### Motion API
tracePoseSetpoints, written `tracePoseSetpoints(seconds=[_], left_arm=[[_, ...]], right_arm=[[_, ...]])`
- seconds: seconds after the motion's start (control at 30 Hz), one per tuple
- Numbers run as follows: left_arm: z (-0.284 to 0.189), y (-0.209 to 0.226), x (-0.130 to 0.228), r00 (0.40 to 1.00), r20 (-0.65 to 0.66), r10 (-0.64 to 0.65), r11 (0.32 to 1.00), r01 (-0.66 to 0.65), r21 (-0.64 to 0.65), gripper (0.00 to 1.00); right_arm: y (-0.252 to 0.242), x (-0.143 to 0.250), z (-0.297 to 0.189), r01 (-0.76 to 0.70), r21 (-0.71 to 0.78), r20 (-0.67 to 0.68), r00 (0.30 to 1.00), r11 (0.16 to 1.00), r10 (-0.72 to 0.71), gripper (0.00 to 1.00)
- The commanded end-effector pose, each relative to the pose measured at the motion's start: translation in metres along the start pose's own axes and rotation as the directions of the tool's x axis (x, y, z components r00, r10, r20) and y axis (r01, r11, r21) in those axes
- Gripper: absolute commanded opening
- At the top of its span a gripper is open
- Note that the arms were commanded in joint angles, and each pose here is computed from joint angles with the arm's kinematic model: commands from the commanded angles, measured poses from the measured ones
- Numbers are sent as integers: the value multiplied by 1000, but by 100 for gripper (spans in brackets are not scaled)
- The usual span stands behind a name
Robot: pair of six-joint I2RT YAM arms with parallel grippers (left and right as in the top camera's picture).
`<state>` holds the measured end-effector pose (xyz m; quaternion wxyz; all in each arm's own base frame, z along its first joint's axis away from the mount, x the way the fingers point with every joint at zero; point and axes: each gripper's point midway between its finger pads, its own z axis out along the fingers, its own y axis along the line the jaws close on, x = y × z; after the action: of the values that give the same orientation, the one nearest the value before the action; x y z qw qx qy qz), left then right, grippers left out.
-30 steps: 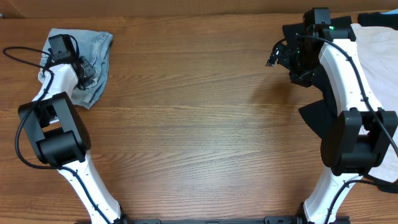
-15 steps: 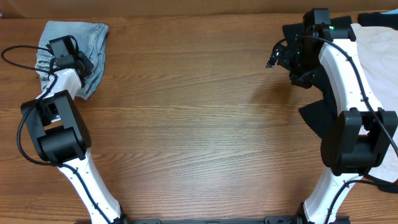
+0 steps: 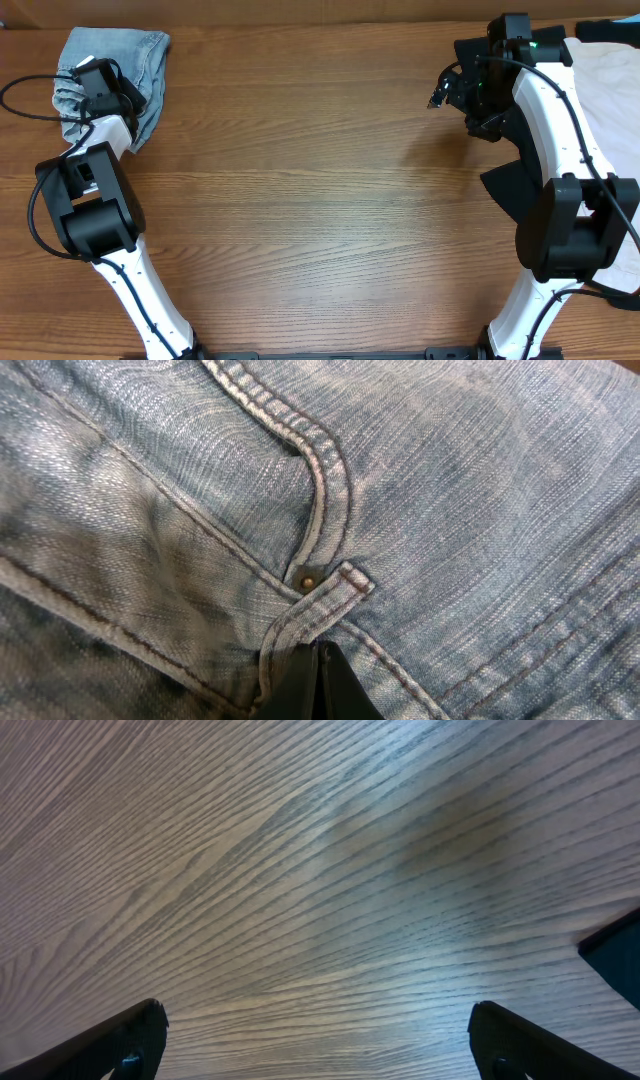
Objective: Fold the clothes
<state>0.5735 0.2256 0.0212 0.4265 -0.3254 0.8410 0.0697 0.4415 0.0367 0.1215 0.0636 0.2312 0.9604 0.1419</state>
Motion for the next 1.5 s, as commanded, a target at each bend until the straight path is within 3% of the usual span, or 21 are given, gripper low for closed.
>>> tracePoseSetpoints(seconds=[0.0,0.27,0.37,0.43,0.53,0.6,0.73,0.93,1.07,1.47], left_arm=[[13,12,19,999,-32,26,999,-27,-31,4],[0,2,-17,994,-19,111,993,-112,-23,5],[-20,-5,-46,992,-14,129,991,-129,-19,11],[-39,-10,-70,992,3,127,992,-127,-17,23],[-76,-22,-106,992,31,121,992,-122,16,55],[-110,-29,-133,992,58,116,992,-119,43,66],[-185,-42,-173,988,105,109,988,-119,95,100],[-301,-55,-197,981,160,112,978,-137,155,100],[-347,-60,-191,979,157,126,970,-155,188,100],[-355,-53,-170,986,78,150,971,-162,177,100]], right_arm=[[2,-1,-12,2,-6,32,999,1000,-2,100],[6,-2,-13,4,-29,34,999,1000,-3,100],[16,-9,-17,25,-70,61,998,997,-21,100],[21,-15,-23,53,-81,88,995,995,-46,100],[24,-26,-38,79,-65,149,987,995,-69,100],[26,-32,-51,109,-53,194,976,993,-97,100],[32,-38,-91,145,-43,291,948,988,-127,100],[44,-15,-173,219,-73,421,891,973,-169,100],[41,12,-213,236,-85,465,868,968,-171,100],[26,97,-301,306,-126,579,795,944,-181,100]])
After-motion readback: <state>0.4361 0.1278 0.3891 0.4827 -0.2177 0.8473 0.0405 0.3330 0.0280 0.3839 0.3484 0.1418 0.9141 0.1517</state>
